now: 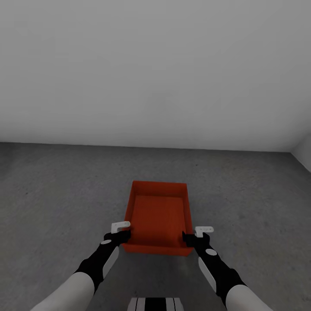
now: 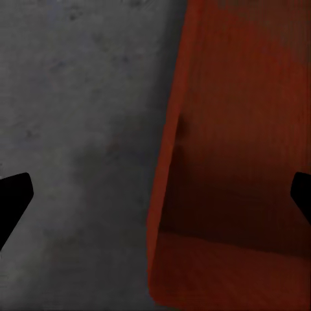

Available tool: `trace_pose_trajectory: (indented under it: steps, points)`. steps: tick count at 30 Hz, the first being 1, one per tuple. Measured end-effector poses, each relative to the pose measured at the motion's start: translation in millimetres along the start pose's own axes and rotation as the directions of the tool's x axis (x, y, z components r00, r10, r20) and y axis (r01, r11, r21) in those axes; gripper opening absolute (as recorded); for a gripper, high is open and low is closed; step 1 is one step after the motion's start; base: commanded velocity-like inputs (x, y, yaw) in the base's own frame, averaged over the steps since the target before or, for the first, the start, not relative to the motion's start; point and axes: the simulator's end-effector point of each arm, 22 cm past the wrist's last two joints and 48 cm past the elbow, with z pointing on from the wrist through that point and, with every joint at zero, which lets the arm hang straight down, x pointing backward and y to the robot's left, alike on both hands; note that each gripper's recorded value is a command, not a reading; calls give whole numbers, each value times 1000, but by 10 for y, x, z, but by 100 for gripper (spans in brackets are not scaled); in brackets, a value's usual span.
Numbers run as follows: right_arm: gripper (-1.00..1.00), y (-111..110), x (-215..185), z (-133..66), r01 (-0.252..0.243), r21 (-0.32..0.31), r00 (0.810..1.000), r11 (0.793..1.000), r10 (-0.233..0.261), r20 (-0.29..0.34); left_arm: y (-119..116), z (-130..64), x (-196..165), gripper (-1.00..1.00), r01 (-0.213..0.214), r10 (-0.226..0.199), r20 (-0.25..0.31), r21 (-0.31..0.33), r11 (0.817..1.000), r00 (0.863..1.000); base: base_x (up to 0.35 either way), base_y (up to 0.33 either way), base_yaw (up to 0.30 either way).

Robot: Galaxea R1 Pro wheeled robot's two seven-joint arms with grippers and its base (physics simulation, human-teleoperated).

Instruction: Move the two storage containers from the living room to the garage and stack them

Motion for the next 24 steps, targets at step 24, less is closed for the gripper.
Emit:
trace_pose_trajectory:
  steps: [24]
  points:
    - [100,12,-433,-318,-2,5,1000,1000,2,-3,-35,-374,-394,100,1,-1,-1,0,1000,1000,0,0,0]
